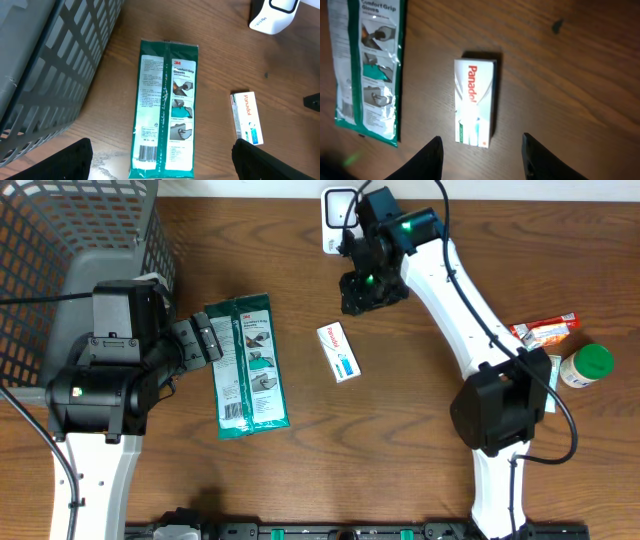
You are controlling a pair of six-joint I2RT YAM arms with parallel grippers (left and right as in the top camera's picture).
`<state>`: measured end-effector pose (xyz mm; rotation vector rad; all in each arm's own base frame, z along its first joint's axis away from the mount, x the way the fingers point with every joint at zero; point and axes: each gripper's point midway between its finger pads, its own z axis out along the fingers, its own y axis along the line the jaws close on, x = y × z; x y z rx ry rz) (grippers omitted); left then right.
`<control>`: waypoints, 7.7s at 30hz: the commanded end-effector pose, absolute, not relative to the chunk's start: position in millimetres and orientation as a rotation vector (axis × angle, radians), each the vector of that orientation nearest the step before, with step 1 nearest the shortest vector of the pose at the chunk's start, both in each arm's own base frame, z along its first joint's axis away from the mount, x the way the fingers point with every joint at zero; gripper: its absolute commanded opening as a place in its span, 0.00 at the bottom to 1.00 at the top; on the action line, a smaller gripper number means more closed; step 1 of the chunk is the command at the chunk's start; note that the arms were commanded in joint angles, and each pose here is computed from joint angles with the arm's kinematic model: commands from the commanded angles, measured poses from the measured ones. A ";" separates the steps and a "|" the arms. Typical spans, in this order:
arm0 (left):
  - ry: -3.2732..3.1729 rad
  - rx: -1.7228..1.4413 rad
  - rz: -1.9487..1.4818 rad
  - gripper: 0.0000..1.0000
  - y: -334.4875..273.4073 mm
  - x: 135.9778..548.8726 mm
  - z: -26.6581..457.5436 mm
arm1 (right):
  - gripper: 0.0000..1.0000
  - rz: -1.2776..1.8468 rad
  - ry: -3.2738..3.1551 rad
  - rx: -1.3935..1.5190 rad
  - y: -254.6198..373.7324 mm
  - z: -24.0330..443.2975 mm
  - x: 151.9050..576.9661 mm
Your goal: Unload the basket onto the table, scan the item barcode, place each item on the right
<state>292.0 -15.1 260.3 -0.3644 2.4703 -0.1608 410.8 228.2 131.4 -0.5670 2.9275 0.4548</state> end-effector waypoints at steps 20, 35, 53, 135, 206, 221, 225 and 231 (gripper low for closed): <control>2.465 -0.344 -0.143 0.90 -13.3 292.5 263.4 | 0.58 -0.128 2.736 -0.759 277.0 41.3 396.4; 2.464 -0.344 -0.143 0.90 -13.3 292.6 263.5 | 0.83 -0.325 2.679 -0.402 263.6 36.4 400.8; 2.465 -0.344 -0.143 0.90 -13.3 292.5 263.4 | 0.64 0.044 2.885 -0.498 252.9 -6.8 388.1; 2.465 -0.344 -0.142 0.90 -13.2 292.5 263.4 | 0.50 0.727 2.822 -0.698 248.9 12.7 367.3; 2.465 -0.344 -0.143 0.90 -13.3 292.5 263.4 | 0.62 0.468 2.904 -0.954 252.4 13.2 299.9; 2.465 -0.344 -0.143 0.90 -13.3 292.5 263.4 | 0.68 0.461 2.856 -0.851 258.0 25.3 326.4; 2.464 -0.344 -0.143 0.90 -13.3 292.6 263.5 | 0.66 0.463 2.855 -0.866 264.6 15.0 325.7; 2.464 -0.344 -0.143 0.90 -13.2 292.6 263.5 | 0.60 0.467 2.855 -0.857 268.5 11.9 325.9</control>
